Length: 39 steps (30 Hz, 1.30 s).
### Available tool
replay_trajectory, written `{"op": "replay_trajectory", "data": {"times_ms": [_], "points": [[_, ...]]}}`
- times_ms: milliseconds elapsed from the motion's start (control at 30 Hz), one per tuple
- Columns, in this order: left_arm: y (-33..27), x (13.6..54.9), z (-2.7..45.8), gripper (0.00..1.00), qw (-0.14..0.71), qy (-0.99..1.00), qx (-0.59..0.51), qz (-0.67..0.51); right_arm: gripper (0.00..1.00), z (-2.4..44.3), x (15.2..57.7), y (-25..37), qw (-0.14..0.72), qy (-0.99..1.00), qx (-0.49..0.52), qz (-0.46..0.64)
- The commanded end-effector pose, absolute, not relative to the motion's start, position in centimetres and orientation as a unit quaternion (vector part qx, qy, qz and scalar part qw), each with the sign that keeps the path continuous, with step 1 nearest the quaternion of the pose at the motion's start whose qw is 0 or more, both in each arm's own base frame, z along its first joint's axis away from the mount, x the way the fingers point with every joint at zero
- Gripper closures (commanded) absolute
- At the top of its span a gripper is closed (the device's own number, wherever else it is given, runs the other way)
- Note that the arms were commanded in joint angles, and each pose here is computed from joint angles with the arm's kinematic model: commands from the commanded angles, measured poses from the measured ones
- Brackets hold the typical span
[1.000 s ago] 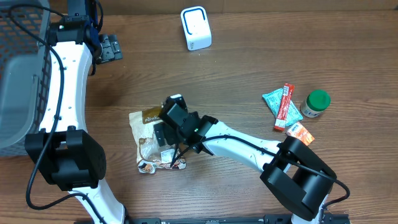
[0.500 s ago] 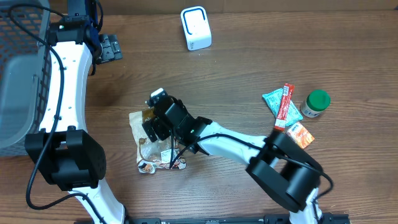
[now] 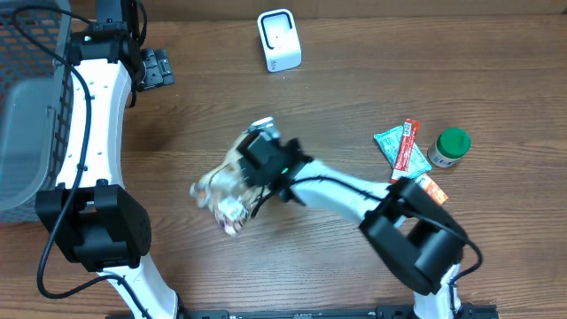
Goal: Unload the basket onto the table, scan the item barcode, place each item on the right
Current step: 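Reach the right gripper to the Pantree snack bag and grasp it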
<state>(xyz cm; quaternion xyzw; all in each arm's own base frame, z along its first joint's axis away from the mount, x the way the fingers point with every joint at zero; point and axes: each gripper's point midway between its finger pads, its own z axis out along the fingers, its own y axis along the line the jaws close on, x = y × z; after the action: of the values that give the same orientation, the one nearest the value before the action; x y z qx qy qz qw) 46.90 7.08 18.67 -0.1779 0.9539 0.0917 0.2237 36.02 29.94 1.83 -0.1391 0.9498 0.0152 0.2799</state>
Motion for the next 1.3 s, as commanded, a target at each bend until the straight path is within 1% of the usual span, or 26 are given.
{"op": "replay_trajectory", "data": {"times_ms": [0,133,233,367,567,667,733,900,1167,1267], "points": [[7.2,46.9,18.8,0.0,0.225,0.955,-0.169,0.1,0.0,0.9,36.2,25.0,0.246,0.969,-0.016,-0.012],[7.2,46.9,18.8,0.0,0.225,0.955,-0.169,0.1,0.0,0.7,34.2,26.0,0.167,0.984,-0.009,0.061],[7.2,46.9,18.8,0.0,0.224,0.955,-0.169,0.1,0.0,0.5,33.3,26.1,0.138,0.987,-0.012,0.077],[7.2,46.9,18.8,0.0,0.224,0.955,-0.169,0.1,0.0,0.9,33.5,26.2,0.143,0.986,-0.04,0.075],[7.2,46.9,18.8,0.0,0.224,0.955,-0.169,0.1,0.0,5.8,34.7,27.2,0.176,0.979,-0.044,0.098],[7.2,46.9,18.8,0.0,0.224,0.955,-0.169,0.1,0.0,6.9,34.6,27.4,0.183,0.975,-0.068,0.103],[7.2,46.9,18.8,0.0,0.224,0.955,-0.169,0.1,0.0,6.7,33.5,27.9,0.161,0.975,-0.101,0.117],[7.2,46.9,18.8,0.0,0.224,0.955,-0.169,0.1,0.0,6.2,31.5,28.1,0.116,0.977,-0.124,0.131],[7.2,46.9,18.8,0.0,0.225,0.954,-0.169,0.1,0.0,5.2,30.5,28.6,0.115,0.976,-0.138,0.124],[7.2,46.9,18.8,0.0,0.224,0.955,-0.169,0.1,0.0,4.6,30.3,28.2,0.126,0.977,-0.142,0.098]]}}
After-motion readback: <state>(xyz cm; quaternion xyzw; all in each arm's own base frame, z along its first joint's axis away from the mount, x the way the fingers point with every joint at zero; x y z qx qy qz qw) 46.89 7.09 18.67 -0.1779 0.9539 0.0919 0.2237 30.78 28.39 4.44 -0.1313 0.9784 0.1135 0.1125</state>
